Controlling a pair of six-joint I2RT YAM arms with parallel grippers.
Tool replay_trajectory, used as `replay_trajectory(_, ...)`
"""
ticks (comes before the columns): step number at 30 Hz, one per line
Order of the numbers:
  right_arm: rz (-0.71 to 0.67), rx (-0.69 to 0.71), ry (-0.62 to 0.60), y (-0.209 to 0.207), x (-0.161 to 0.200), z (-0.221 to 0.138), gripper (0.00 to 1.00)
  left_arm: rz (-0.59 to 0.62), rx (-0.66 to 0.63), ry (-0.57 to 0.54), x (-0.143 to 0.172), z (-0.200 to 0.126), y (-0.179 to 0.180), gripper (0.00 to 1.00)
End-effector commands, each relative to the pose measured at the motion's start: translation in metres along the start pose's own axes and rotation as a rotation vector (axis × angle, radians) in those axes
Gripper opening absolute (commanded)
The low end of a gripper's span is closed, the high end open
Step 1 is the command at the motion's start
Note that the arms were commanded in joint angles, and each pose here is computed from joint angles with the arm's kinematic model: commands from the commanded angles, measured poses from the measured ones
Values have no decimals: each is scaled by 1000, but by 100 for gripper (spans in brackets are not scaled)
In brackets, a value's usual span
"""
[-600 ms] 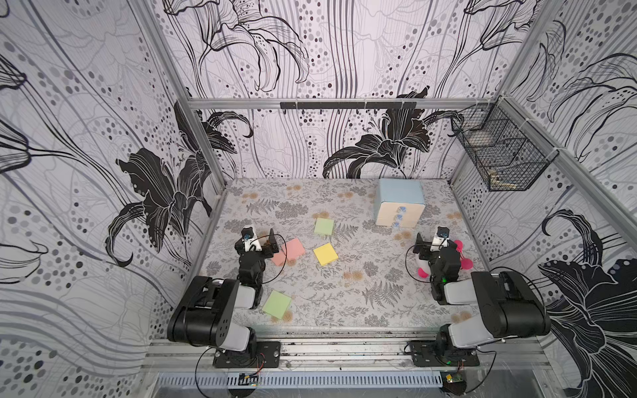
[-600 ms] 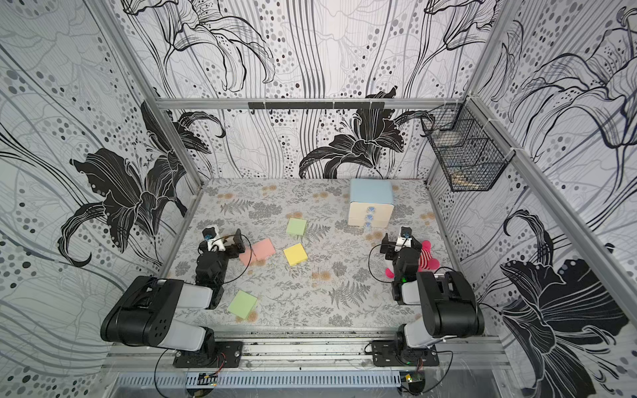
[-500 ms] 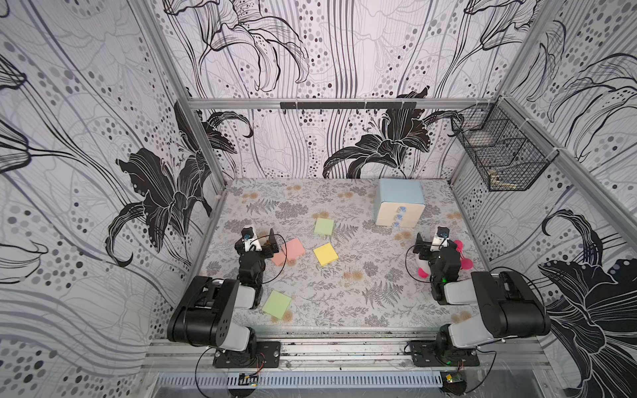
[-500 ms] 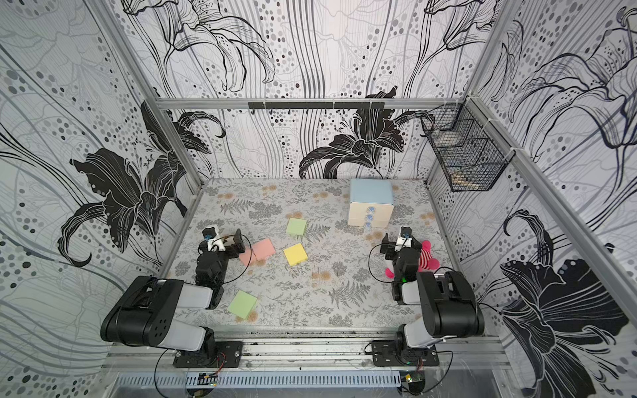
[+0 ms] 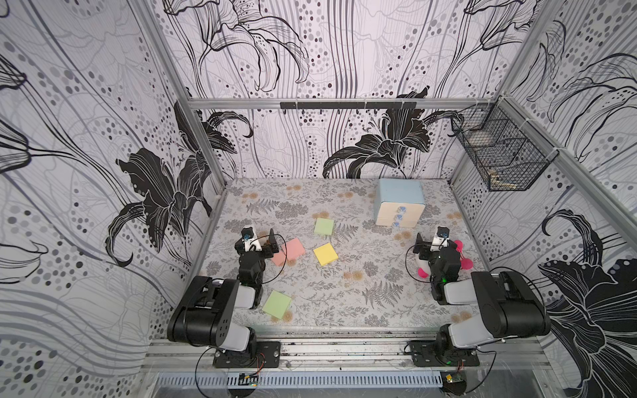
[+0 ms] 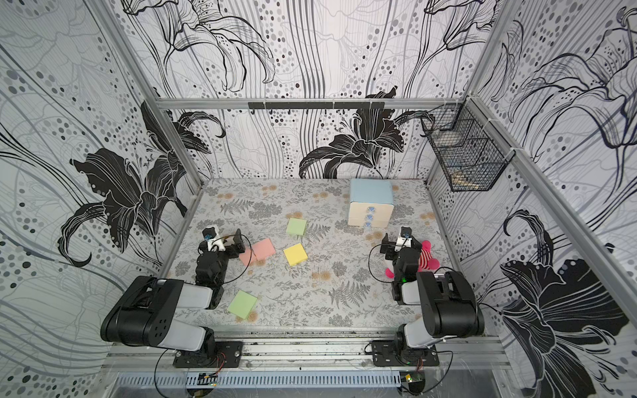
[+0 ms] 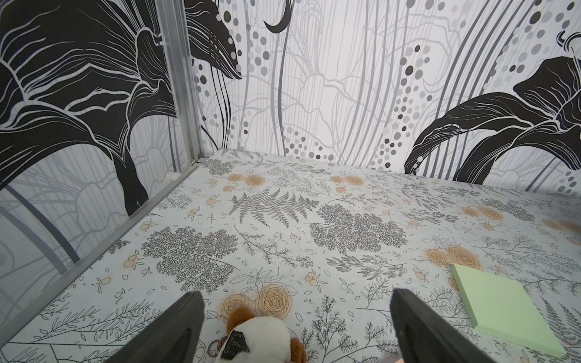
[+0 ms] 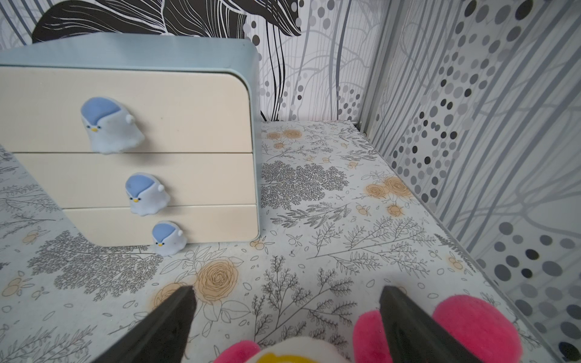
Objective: Please put the sticky notes in the drawer by color
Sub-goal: Move the storage box to the center of the board.
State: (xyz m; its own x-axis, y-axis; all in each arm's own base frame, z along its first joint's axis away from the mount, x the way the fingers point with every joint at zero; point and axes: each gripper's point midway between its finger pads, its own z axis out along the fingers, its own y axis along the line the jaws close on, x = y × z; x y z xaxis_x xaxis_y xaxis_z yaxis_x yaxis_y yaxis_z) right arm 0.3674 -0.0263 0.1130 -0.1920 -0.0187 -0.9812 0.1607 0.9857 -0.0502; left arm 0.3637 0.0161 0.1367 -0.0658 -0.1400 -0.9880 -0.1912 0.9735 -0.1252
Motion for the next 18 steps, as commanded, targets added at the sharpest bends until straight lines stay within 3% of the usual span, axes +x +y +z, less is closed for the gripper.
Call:
replay_trajectory(1, 3, 17, -25, -4, -14, -1, 97, -21, 2, -72, -20, -2, 0, 97)
replay_trajectory(4, 7, 35, 4, -8, -23, -7, 97, -36, -1, -122, -31, -16, 4, 98)
replay_trajectory(10, 48, -5, -72, -8, -59, -36, 97, -56, -15, -174, -56, -33, 8, 98)
replay_trajectory(15, 114, -166, -116, 17, -100, -46, 97, -73, 54, -158, -80, -29, -17, 98)
replay_trajectory(18, 251, -199, -102, 22, -120, -44, 97, -112, 115, -134, -89, -24, -44, 98)
